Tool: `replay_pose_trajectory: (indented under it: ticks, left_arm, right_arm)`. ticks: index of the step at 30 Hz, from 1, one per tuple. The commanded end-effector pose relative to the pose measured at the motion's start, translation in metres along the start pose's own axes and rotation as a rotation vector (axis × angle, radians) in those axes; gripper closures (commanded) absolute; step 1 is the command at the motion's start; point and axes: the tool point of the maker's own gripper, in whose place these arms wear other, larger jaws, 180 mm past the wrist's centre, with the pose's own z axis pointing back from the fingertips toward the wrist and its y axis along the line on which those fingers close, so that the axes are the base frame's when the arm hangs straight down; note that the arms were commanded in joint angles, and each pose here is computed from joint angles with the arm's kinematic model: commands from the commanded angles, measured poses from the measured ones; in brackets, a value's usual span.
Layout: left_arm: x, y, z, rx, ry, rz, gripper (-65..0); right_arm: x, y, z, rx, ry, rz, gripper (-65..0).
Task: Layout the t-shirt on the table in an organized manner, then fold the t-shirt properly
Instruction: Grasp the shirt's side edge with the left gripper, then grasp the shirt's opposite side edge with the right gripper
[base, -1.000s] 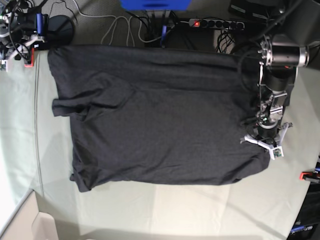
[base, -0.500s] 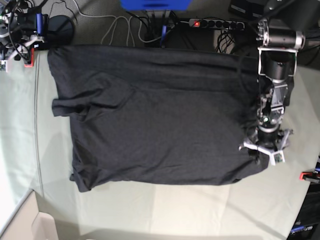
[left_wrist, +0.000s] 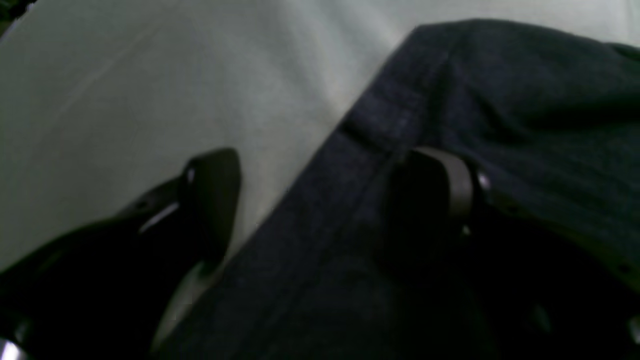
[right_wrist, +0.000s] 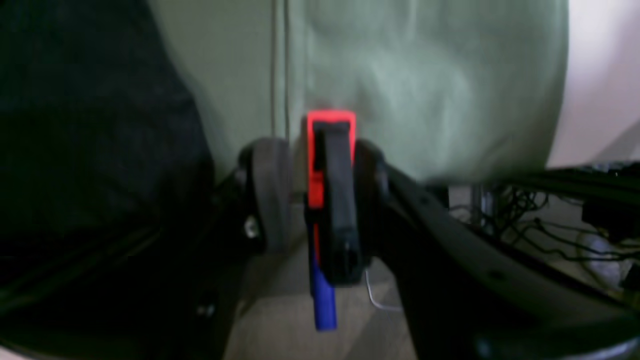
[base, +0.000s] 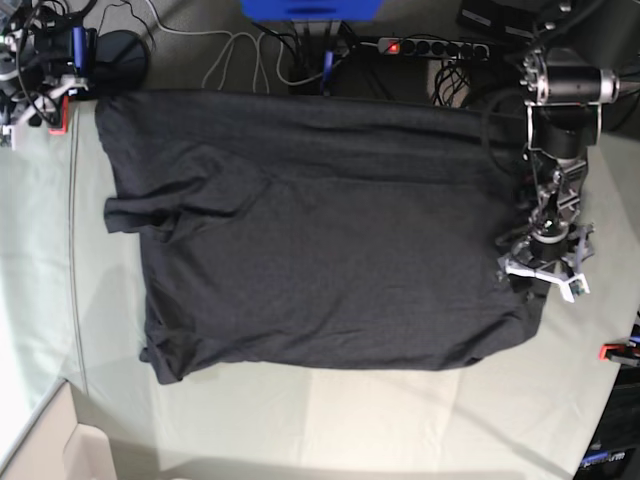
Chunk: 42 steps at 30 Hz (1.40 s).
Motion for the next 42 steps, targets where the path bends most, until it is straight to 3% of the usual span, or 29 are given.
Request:
replay_pose_trajectory:
  ticks: [1,8,15,21,27,33,42]
  left_arm:
    - [0.019,-0.011,-0.005,-0.048,-0.037,0.015,-48.7]
    - [0.017,-0.016,-0.005,-0.080,-0.032,0.028,-29.3]
    - [0.020,-0.019,-0.005,-0.089,-0.041,0.030,-20.9]
    - [0.021,-0.018,-0.005,-0.088,-0.046,0.032,0.0]
    - [0.020,-0.017,-0.004,-0.086,-0.044,0.034,0.0]
    - [0.020,-0.015,-0.004,-0.085,-0.046,0.032,0.0]
    - [0.061,-0.036,0.015,-0.164,-0.192,0.009,0.0]
  right_arm:
    - [0.009,-0.003,0.004,0.002,-0.032,0.022,-21.7]
    - [0.010,-0.003,0.003,0.002,-0.033,0.022,-21.7]
    - [0.014,-0.004,0.003,-0.001,-0.043,0.021,-21.7]
    - [0.025,-0.009,0.002,-0.012,-0.067,0.025,-21.7]
    - [0.026,-0.017,0.005,-0.031,-0.077,0.016,-21.6]
    - [0.064,-0.044,0.006,-0.112,-0.187,-0.065,-21.7]
    - [0.170,0.022,-0.031,0.068,-0.370,-0.001,-21.8]
